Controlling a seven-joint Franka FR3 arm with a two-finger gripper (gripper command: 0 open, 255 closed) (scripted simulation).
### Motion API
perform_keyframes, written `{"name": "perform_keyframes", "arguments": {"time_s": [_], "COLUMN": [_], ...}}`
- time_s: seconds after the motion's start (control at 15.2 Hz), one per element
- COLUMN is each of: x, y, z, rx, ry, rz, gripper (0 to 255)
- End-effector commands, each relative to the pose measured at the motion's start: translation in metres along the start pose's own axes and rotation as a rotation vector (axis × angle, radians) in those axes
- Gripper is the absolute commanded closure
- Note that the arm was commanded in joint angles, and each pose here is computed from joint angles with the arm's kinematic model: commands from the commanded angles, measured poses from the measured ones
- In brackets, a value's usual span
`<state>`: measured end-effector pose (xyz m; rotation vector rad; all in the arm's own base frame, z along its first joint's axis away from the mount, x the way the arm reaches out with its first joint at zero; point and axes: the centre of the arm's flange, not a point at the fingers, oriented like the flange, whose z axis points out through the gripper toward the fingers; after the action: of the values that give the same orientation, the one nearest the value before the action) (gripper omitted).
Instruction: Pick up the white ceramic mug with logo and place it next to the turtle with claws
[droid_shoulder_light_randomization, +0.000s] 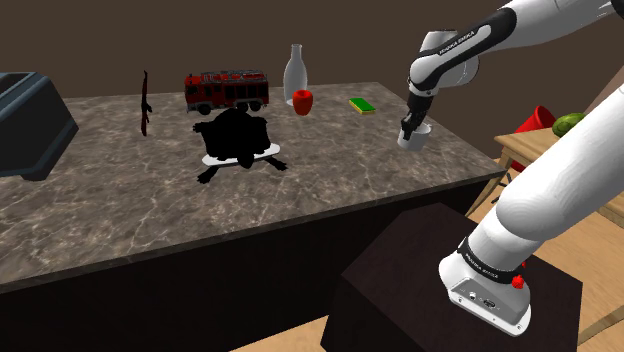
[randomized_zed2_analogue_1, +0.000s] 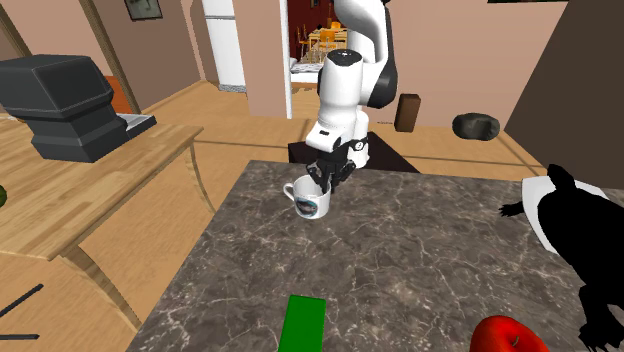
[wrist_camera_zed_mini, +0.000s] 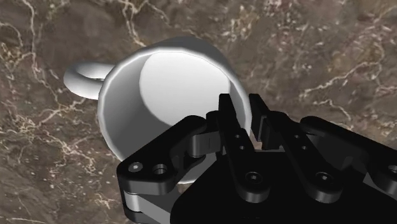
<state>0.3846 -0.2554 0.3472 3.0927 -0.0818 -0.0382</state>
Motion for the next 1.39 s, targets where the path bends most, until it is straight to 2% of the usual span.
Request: {"name": "perform_keyframes", "arguments": {"time_s": [0.0, 0.4, 1.32], "x": [0.0, 0.0, -0.002], "y": [0.0, 0.0, 0.004], "z": [0.0, 0.0, -0.074], "rx": [0.0, 0.0, 0.0], "ry": [0.0, 0.0, 0.0], "rz": [0.0, 0.0, 0.0], "gripper": [255, 255, 255]}}
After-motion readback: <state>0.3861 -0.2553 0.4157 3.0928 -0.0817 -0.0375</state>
